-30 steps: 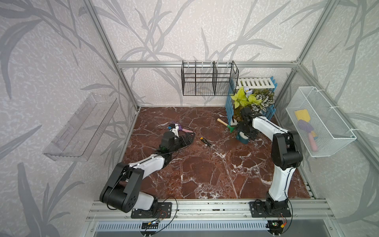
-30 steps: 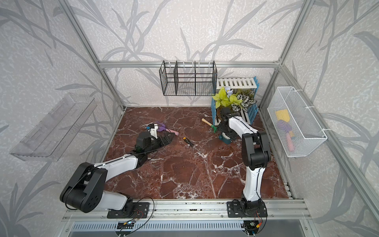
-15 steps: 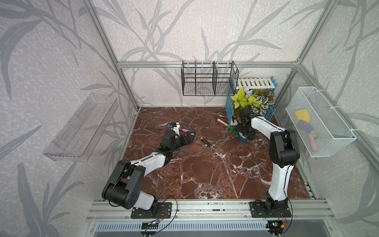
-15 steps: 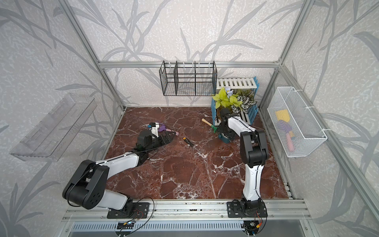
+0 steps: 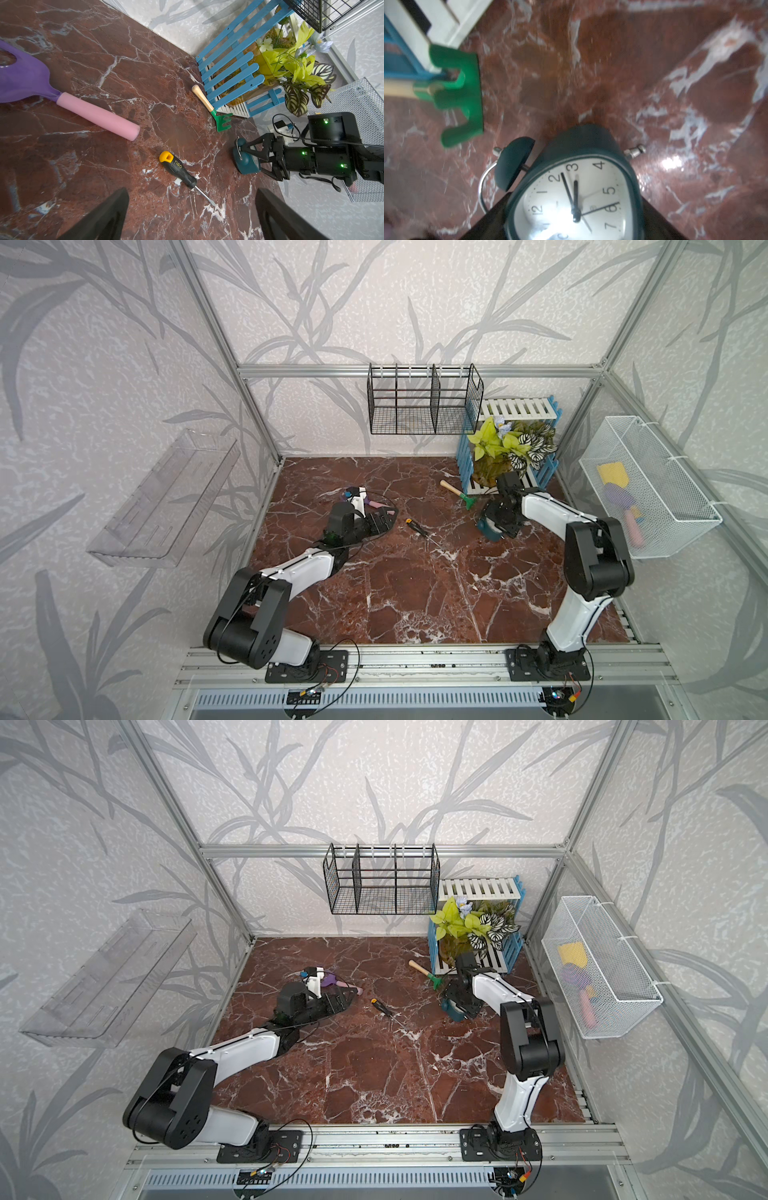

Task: Remove the battery from the alarm
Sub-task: Move the alarm to the center of the board.

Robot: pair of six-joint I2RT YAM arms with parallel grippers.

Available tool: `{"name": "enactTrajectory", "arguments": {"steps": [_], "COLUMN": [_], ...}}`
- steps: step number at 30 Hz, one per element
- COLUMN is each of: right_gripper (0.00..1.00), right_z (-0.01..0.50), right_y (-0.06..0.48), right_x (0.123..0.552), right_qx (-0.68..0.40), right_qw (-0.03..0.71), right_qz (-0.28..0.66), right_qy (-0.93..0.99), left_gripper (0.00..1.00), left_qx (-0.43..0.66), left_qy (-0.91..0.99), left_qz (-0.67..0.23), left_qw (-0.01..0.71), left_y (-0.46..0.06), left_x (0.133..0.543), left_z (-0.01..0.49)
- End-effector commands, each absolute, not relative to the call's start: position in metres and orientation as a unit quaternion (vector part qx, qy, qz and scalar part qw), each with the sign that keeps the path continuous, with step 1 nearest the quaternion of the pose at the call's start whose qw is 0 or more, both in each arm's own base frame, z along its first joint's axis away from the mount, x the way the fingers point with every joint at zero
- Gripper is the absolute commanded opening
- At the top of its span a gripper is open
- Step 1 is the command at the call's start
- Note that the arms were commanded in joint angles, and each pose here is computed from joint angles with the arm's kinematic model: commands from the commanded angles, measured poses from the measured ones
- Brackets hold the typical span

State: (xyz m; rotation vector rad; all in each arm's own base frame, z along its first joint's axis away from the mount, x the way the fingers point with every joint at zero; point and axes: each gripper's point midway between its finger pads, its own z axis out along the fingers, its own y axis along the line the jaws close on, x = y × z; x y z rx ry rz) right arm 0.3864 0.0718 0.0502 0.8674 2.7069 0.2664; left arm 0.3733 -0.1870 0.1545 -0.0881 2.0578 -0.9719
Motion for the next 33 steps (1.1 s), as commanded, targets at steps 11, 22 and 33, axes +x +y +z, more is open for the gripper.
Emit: {"name": "enactTrajectory", "arguments": {"steps": [11,22,33], "right_gripper": [0.78,0.78,0.78], "right_z": [0.076,0.084,0.083], "right_y": [0.180,0.241,0.256], "right_x": [0.323,0.321,0.317], "right_qx": [0.151,0.036,-0.008], "right_qw": [0.142,0.137,0.144], "right_qz": [0.246,0.291,0.274], "right_qy": [0.947,0.946,0.951], "left_gripper": [1.00,0.88,0.58], "left_qx": [0.023,0.044,0.045], "left_qy": [0.809,0.816,0.812], "left_qz": [-0.472,-0.535,-0.557], "left_qw": [0.350,0.215,0.168], "left_y": [-0.214,-0.268,-0.291], "left_x": [0.333,0.314,0.317], "left_z": [0.144,0.105,0.097]}}
